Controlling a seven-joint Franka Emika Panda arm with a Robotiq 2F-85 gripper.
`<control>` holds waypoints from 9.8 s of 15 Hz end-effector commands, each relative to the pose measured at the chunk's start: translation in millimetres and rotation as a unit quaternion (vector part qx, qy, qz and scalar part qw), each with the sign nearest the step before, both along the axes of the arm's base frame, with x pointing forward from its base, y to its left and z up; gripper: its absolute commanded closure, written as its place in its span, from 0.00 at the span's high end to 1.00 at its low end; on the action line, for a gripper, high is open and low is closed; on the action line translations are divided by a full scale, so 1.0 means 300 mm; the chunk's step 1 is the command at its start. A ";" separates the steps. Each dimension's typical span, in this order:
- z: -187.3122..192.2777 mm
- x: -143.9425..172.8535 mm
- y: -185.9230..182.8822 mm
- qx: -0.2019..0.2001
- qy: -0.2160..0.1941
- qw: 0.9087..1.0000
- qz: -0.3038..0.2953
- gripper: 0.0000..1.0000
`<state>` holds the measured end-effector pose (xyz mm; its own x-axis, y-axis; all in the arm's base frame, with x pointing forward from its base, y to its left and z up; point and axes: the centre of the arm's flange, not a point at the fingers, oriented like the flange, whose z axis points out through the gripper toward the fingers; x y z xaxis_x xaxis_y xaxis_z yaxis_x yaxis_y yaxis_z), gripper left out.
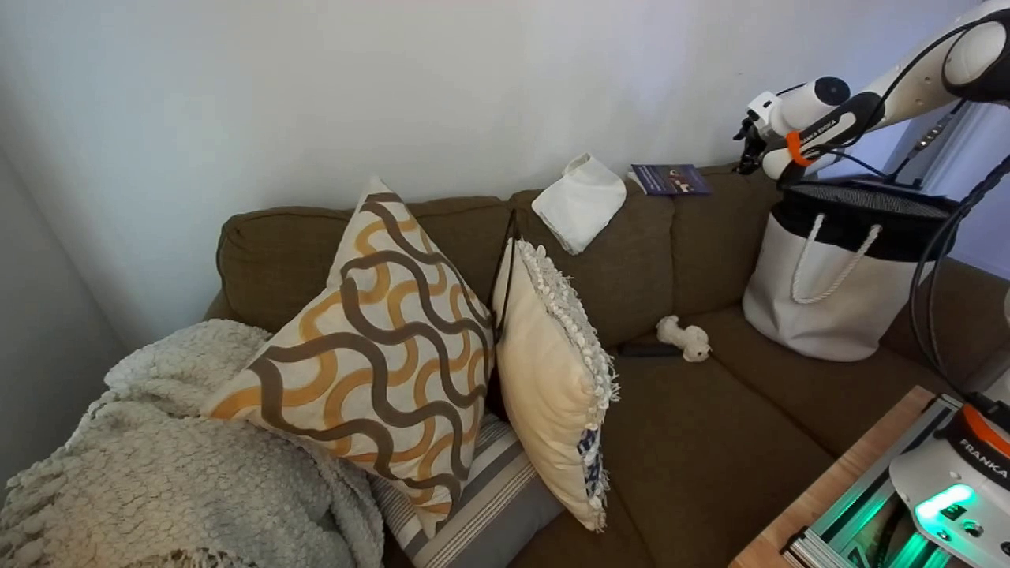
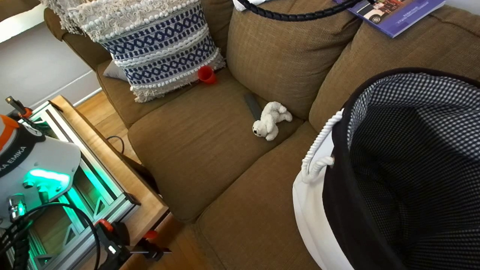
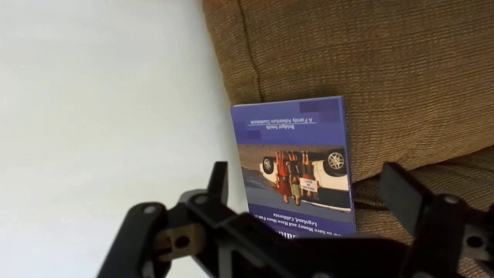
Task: Move the book from the backrest to the seat of the couch
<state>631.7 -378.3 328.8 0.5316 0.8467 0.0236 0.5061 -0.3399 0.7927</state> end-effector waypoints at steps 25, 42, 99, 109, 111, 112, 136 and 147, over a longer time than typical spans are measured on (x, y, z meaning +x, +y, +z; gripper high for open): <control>-0.443 0.409 -0.083 0.026 0.032 0.982 0.185 1.00; -0.417 0.453 -0.057 -0.026 -0.034 0.967 0.252 0.00; -0.351 -0.685 0.769 0.270 0.119 0.928 0.229 0.03; -0.504 -0.734 0.799 0.310 0.160 0.918 0.190 0.03; -0.557 -0.685 0.816 0.292 0.192 0.916 0.194 0.03; -0.584 -0.668 0.819 0.284 0.208 0.916 0.194 0.03; -1.012 -0.319 1.139 0.161 0.228 0.937 0.209 0.03; -1.251 -0.525 1.365 0.248 0.351 0.858 0.281 0.59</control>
<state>486.4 23.8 -43.0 0.1259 0.9717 0.1996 0.9789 -0.1544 0.1339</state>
